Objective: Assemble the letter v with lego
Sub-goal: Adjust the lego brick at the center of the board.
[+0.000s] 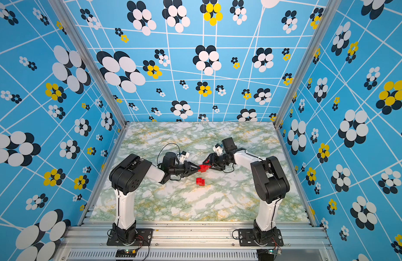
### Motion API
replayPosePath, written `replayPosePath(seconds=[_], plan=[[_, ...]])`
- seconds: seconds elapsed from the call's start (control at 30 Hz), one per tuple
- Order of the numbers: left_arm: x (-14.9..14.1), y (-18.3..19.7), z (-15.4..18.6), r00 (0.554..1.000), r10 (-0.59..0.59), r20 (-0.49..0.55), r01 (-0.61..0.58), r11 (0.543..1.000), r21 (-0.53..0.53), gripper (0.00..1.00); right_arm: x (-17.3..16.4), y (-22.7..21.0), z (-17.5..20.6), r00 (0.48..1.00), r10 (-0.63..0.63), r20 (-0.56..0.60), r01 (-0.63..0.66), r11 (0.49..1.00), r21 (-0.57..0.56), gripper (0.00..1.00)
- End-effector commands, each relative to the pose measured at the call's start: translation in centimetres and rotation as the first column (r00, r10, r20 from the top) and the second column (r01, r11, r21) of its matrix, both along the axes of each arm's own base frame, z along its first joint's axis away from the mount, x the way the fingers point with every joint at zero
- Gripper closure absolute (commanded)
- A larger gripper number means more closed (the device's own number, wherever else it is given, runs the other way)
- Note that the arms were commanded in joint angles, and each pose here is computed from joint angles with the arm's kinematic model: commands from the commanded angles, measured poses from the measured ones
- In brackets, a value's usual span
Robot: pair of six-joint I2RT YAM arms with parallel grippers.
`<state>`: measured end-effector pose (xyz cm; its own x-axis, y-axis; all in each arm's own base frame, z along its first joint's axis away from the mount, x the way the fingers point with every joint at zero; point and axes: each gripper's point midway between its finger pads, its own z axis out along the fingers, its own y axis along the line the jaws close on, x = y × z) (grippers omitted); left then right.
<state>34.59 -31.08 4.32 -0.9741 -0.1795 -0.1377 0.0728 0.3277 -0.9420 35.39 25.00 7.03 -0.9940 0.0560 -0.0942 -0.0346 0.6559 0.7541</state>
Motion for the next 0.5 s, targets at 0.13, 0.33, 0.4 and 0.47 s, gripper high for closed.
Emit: replayPosePath(seconds=[0.13, 0.33, 0.4, 0.47], plan=[[0.42, 0.08, 0.33, 0.999, -0.041, 0.017, 0.041, 0.999, 0.020, 0.68, -1.35, 0.23, -0.53, 0.997, 0.058, -0.050, -0.058, 0.998, 0.000, 0.32], [0.46, -0.06, 0.36, 0.999, -0.047, 0.018, 0.047, 0.999, 0.023, 0.68, -0.91, -0.01, -0.23, 0.999, 0.035, -0.040, -0.033, 0.998, 0.044, 0.32], [0.42, -0.03, 0.20, 0.999, -0.045, 0.014, 0.044, 0.999, 0.022, 0.68, -0.88, 0.08, -0.19, 0.999, 0.028, -0.042, -0.025, 0.997, 0.069, 0.32], [0.35, -0.05, 0.12, 0.999, -0.044, 0.012, 0.043, 0.999, 0.016, 0.68, -0.98, 0.09, -0.37, 0.999, 0.027, -0.046, -0.023, 0.997, 0.073, 0.31]])
